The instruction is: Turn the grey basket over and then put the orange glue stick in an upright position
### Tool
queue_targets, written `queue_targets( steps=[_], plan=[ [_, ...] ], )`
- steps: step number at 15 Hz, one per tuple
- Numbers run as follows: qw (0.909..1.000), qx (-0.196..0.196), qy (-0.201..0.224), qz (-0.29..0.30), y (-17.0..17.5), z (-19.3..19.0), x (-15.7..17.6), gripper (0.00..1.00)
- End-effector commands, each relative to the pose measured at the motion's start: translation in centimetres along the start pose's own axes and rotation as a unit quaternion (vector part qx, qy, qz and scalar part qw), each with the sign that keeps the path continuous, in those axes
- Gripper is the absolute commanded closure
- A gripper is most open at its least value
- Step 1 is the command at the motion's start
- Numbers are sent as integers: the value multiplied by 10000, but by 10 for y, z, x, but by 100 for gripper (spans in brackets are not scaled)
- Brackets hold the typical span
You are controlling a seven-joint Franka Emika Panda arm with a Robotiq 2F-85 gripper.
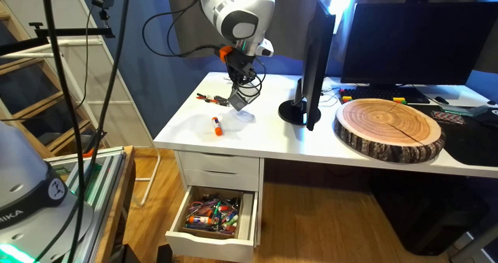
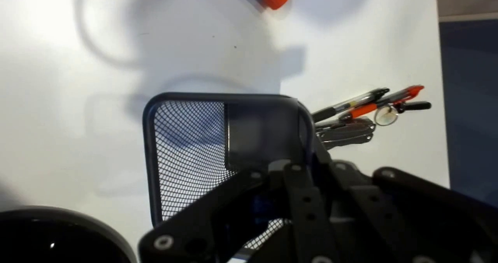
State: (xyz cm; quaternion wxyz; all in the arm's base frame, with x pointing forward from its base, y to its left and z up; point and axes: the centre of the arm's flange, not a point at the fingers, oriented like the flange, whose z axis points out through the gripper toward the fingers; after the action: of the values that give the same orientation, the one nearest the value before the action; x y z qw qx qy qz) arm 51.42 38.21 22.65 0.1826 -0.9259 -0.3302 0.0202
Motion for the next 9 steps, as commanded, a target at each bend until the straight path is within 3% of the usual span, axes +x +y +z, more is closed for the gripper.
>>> queue_targets(
  steps=[1, 4, 9],
  plan=[
    [9956, -922, -106, 139, -6, -2, 2, 98],
    [9911, -1302, -196, 182, -8, 6, 5, 98],
    [9868, -1578, -303, 196, -14, 20, 9, 98]
  ],
)
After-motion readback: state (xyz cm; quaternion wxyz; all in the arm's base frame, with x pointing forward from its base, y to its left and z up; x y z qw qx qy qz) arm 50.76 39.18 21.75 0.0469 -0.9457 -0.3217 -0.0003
